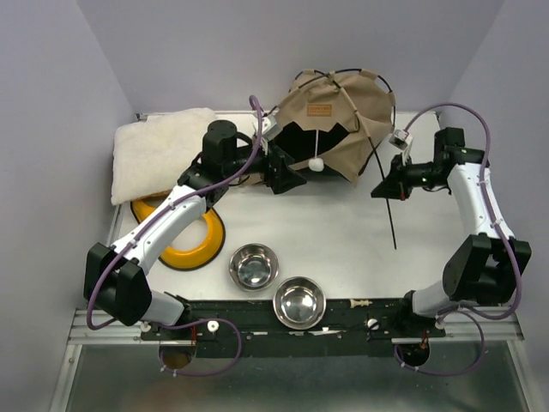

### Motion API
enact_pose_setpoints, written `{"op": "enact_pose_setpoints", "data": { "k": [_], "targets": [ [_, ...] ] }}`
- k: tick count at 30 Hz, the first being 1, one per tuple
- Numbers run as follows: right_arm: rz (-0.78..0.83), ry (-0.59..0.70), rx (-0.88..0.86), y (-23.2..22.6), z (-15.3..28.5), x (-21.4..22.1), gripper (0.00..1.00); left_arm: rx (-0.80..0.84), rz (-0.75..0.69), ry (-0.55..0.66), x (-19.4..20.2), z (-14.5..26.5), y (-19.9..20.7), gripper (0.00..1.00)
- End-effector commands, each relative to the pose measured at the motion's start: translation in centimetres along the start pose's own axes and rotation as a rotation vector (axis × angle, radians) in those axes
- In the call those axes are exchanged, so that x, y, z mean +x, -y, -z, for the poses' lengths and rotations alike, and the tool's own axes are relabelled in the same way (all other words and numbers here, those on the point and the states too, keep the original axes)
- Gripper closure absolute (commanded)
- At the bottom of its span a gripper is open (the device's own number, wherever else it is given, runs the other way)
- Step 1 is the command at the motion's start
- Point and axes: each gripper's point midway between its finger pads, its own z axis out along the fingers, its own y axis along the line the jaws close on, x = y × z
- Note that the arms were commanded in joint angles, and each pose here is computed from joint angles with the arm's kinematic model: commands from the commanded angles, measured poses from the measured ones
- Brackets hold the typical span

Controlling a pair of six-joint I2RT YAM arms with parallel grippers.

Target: Set up the pet tent

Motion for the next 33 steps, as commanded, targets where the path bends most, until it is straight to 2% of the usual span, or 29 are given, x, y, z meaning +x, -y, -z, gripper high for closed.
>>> {"op": "enact_pose_setpoints", "data": {
  "k": [1, 4, 7, 15, 22, 33],
  "targets": [
    [-0.019, 0.246, -0.138, -4.4, -1.6, -8.2, 0.99, 0.084, 0.141, 0.041, -0.1, -0.8, 1.9, 0.10],
    [-0.008, 0.315, -0.123, -5.5, -2.9, -10.9, 0.99, 0.123, 0.210, 0.048, 0.3, -1.6, 3.5, 0.12],
    [-0.012, 0.326, -0.151, -7.4, -4.5, -12.5, 0.99, 0.161, 0.277, 0.052, 1.3, -2.4, 5.1, 0.14],
    [-0.088, 0.361, -0.171, -9.4, -6.4, -15.8, 0.99, 0.186, 0.331, 0.006, 4.7, -5.3, 6.9, 0.25],
    [-0.102, 0.361, -0.182, -10.6, -7.0, -16.5, 0.99, 0.193, 0.342, -0.020, 6.4, -6.5, 6.8, 0.34],
    [-0.104, 0.387, -0.181, -10.9, -6.7, -17.5, 0.99, 0.251, 0.396, -0.062, 7.9, -7.6, 8.5, 0.55]
  ]
}}
